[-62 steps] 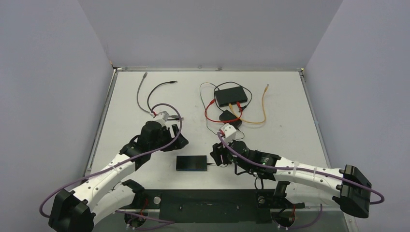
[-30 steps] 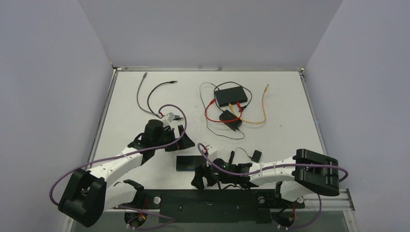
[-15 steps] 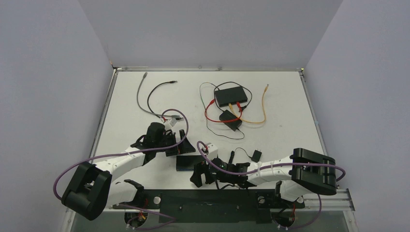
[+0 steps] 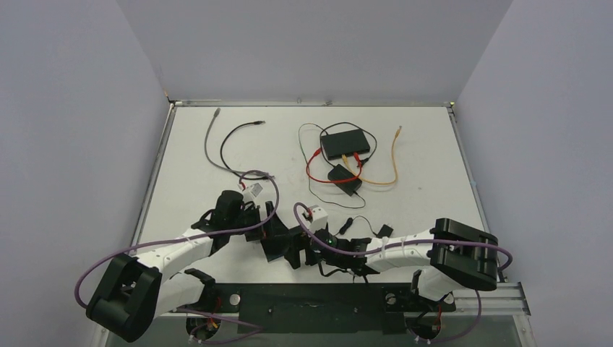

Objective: Insert the plug into the switch port
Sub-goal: Adjust the switch port at the center of the board, then pick up the connector from the center of the board.

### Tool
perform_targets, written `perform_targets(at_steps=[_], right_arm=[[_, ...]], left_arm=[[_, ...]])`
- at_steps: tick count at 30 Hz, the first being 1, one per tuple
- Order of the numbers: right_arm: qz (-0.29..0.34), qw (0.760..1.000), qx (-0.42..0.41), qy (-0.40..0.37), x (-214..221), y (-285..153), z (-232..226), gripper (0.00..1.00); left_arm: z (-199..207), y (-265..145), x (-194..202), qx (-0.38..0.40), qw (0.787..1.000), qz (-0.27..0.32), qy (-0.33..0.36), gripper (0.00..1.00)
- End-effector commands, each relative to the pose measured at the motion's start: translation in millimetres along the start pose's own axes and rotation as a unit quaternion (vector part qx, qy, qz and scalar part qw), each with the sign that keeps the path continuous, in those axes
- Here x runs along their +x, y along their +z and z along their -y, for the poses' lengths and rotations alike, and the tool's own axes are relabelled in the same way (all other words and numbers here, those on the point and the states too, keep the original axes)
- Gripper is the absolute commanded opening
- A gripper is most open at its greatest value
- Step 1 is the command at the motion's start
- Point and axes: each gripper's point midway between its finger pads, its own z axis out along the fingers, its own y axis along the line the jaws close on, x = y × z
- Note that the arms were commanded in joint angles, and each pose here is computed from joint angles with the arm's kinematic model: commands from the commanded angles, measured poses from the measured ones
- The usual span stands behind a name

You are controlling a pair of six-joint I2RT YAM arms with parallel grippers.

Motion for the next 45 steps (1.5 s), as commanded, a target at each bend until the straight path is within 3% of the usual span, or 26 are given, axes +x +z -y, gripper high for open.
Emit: perform_targets(at_steps=[1,16,23,34,45], right_arm=[[0.041,0.999,-0.007,0.003,-28.6,10.5,-9.1,0.81],[0.034,0.999,0.0,-0.025,-36.7,18.2,8.5,0.8],[0.011,0.998,0.033,-0.061,-31.9,-1.9,25.2,0.81],[0.085,0.986,0.089,-0.116,-111.8,-54.8,25.4,0.82],[0.12,0.971,0.137,-0.156,-190.0,-29.0,16.4,0.82]], left_arm=[[8.9,-5.4,-0.3,0.022,1.0,0.005,0.0,0.97],[12.0,-10.4,1.0,0.037,0.998,0.03,-0.029,0.97],[12.8,-25.8,-21.7,0.013,0.994,0.102,-0.023,0.97],[18.6,-73.3,-56.2,-0.039,0.978,0.204,0.005,0.97],[27.1,-107.3,-78.1,-0.067,0.962,0.265,0.015,0.97]])
